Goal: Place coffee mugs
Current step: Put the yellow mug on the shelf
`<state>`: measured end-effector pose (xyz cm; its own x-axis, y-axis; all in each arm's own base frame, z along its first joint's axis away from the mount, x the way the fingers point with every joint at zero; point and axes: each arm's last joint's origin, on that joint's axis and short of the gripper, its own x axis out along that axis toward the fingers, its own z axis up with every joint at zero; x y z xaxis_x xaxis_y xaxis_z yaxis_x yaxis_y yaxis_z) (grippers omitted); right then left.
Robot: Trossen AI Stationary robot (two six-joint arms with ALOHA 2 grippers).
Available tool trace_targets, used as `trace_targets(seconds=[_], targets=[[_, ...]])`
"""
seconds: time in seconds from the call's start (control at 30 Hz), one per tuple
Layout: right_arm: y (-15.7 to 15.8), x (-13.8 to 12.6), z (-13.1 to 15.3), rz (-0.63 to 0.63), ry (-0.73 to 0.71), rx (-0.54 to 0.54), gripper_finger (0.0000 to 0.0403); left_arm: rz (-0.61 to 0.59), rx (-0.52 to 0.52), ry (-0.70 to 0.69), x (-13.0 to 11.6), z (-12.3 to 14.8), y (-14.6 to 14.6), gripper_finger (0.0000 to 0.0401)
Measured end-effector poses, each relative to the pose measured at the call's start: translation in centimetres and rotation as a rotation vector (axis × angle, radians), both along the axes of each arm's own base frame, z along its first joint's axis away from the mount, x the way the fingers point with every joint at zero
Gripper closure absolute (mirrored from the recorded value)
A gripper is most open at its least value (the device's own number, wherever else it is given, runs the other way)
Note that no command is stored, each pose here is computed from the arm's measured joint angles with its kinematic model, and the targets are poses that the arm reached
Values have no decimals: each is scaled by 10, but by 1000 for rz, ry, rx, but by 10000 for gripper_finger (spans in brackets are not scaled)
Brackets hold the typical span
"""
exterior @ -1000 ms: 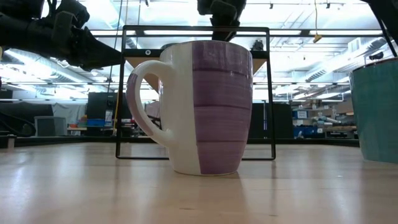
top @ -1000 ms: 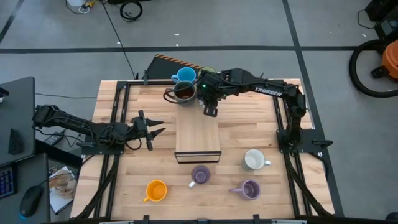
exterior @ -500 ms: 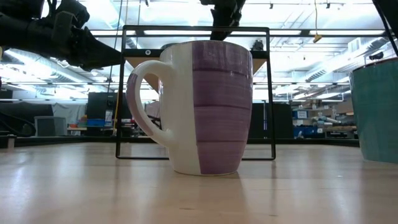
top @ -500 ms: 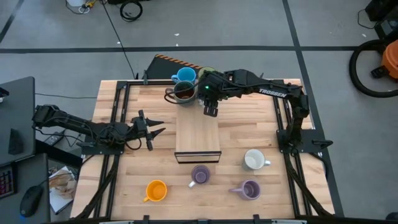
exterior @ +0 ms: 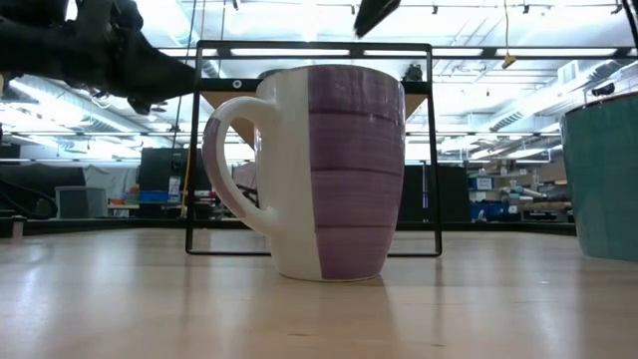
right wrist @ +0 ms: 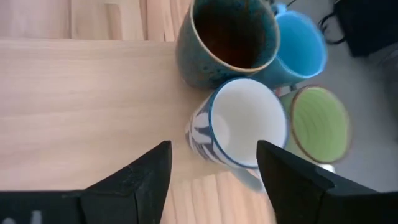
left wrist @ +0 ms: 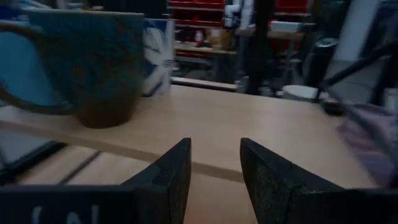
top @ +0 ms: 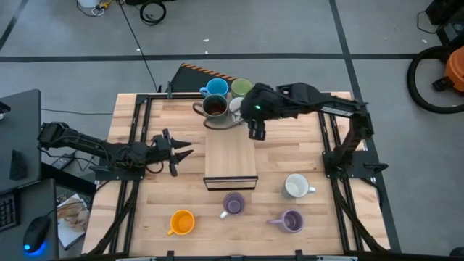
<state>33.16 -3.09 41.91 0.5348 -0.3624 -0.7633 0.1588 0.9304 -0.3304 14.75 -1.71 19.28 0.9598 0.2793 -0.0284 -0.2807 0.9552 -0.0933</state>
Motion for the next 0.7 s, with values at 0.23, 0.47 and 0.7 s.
trace_targets(seconds=[0.23,0.47,0.7], targets=[[27,-33,7,24,-42,-37,163,-76,-90,79,6,17,-3,257],[42,-57,-22,57,-119,-14,163,-187,-159,311,13,43,-14,257],[54,-77,-62,82,-176,17,163,-381,-302,373,24,64,-38,257]])
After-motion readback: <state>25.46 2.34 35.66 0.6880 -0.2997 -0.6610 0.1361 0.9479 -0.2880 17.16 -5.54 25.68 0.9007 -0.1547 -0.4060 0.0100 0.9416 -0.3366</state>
